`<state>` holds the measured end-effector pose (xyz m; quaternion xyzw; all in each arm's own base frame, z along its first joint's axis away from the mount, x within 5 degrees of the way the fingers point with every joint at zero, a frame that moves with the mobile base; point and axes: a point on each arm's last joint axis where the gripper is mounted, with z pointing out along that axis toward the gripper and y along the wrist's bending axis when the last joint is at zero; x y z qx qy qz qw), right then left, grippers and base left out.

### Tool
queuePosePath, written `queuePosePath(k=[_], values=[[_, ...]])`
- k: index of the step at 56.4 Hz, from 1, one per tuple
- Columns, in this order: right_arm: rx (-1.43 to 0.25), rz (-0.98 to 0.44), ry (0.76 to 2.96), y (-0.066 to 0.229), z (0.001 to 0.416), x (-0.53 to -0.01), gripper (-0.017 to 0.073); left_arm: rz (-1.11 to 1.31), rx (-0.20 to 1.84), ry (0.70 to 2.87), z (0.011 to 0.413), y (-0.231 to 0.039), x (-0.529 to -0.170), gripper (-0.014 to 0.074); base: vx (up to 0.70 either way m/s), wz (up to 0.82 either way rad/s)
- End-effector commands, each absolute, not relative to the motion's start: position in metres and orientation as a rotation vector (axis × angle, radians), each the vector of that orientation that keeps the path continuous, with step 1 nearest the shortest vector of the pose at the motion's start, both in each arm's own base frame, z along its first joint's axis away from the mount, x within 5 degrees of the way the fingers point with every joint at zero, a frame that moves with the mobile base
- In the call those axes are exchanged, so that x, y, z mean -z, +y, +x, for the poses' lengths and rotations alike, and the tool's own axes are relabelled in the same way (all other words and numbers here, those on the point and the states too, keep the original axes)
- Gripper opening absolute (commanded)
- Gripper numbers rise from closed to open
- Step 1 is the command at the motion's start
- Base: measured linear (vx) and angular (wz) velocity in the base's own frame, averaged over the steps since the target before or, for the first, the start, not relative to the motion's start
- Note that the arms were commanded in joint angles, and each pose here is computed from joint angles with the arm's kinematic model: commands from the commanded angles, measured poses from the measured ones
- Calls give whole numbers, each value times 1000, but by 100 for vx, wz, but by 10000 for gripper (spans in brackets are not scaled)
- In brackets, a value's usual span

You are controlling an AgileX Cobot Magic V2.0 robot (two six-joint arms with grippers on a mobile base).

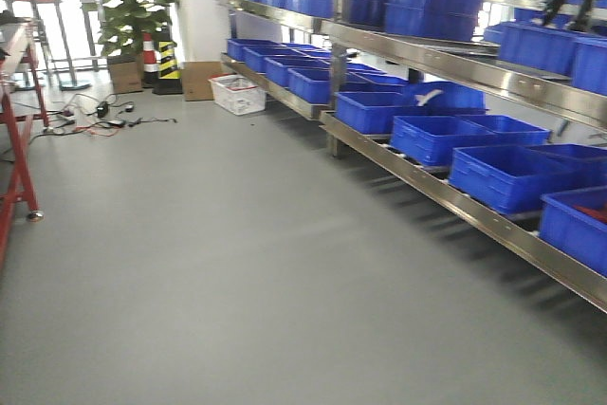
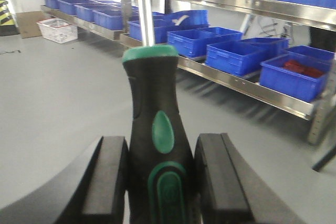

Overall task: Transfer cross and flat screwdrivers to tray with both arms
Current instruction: 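Drive the base along the shelves to the grey metal tray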

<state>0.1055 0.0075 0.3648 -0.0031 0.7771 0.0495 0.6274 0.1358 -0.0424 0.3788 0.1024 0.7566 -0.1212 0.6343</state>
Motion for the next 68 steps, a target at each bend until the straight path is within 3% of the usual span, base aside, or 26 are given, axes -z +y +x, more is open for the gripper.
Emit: queuePosePath(k=[1, 68], values=[[-105, 6, 1662, 6, 106, -383, -8, 201, 294, 1610, 134, -42, -396, 3, 52, 31], [-105, 6, 1661, 6, 106, -383, -8, 201, 294, 1610, 134, -42, -396, 3, 54, 21]])
